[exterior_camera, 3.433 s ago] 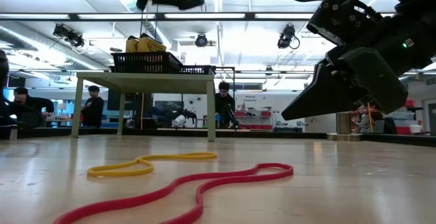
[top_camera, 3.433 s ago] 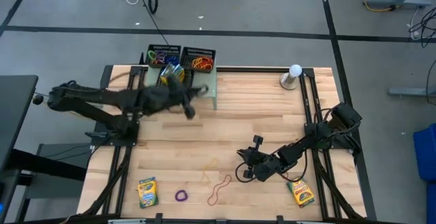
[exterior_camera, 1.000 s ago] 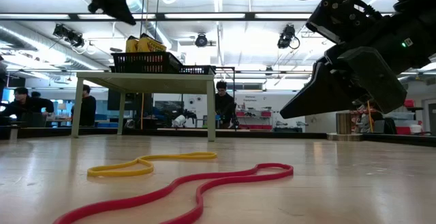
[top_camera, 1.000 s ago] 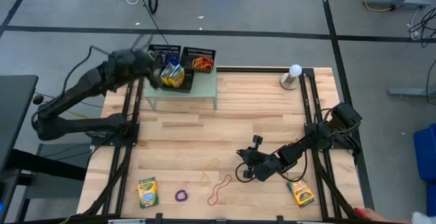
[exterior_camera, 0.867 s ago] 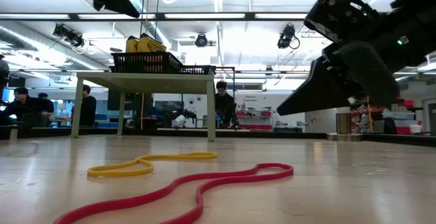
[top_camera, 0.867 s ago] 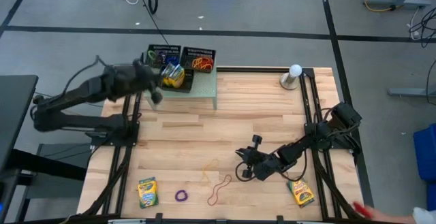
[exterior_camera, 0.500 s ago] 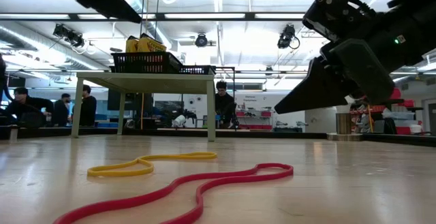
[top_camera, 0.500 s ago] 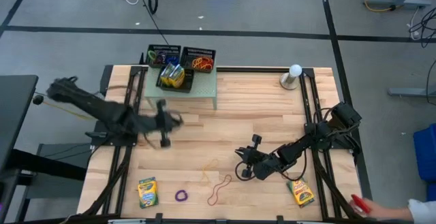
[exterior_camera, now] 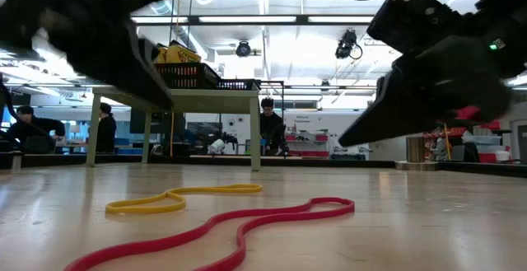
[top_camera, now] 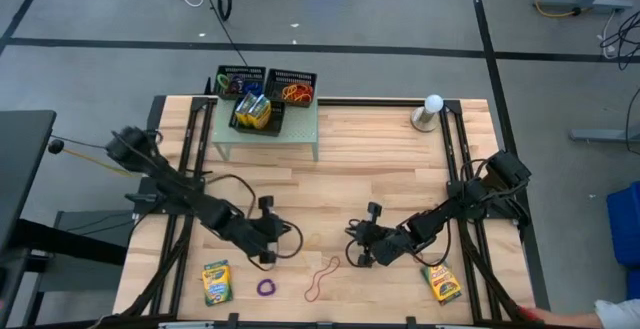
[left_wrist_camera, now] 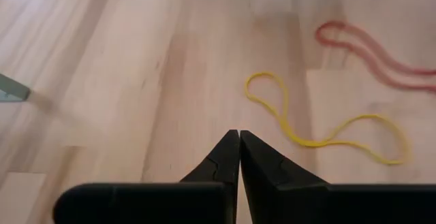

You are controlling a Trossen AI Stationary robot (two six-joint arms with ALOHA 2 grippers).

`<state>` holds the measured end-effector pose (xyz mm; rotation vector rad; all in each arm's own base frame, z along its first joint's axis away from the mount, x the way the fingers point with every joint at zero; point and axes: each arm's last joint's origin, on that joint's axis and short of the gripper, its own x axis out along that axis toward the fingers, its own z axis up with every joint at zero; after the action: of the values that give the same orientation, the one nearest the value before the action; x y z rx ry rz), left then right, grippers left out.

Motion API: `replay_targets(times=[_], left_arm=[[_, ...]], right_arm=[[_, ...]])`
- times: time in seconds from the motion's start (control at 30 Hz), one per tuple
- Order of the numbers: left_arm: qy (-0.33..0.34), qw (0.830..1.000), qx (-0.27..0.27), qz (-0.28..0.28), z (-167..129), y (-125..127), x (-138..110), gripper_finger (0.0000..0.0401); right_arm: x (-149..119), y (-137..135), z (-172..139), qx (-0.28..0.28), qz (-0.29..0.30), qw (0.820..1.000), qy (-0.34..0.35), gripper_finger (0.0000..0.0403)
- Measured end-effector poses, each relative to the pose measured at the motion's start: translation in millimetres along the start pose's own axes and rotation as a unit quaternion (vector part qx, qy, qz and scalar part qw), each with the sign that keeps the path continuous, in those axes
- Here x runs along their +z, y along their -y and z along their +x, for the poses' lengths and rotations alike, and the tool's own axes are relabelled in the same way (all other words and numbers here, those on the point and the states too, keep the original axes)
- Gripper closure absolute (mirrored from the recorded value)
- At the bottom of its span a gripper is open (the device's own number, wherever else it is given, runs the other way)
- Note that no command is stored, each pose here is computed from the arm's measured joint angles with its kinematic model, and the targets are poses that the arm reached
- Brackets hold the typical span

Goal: Pick & Place Office Desk Supplies
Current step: Put the yellow rubber band into the top right black bin

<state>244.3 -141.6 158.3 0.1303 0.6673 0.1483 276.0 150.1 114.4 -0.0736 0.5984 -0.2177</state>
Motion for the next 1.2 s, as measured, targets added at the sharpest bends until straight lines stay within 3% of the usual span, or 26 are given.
replay_targets(times=[0.07, 0.3, 0.63, 0.8, 0.93, 1.2], left_arm=[[-0.001, 1.0, 0.008, 0.002, 12.6, 5.2, -6.7, 0.0383], [0.022, 0.999, -0.02, -0.038, 46.3, 20.7, -17.3, 0.0391], [-0.032, 0.999, -0.022, -0.019, 70.9, 41.5, -13.1, 0.0283], [-0.069, 0.997, -0.036, -0.026, 73.6, 43.4, -7.3, 0.0263], [-0.095, 0.994, -0.029, -0.034, 73.8, 41.6, -6.6, 0.0284], [-0.128, 0.991, -0.047, -0.01, 74.1, 35.7, -7.2, 0.0391]], right_arm=[[-0.2, -1.8, -0.2, 0.025, 0.002, 1.0, -0.007, 0.0371], [0.3, -1.2, 0.9, 0.026, 0.006, 1.0, -0.007, 0.0371], [1.0, -0.9, 1.3, 0.025, 0.009, 1.0, -0.004, 0.0371], [0.8, -0.8, 1.3, 0.025, 0.008, 1.0, -0.005, 0.0371], [0.7, -0.8, 1.3, 0.025, 0.007, 1.0, -0.006, 0.0371], [0.8, -0.8, 1.3, 0.025, 0.008, 1.0, -0.005, 0.0371]])
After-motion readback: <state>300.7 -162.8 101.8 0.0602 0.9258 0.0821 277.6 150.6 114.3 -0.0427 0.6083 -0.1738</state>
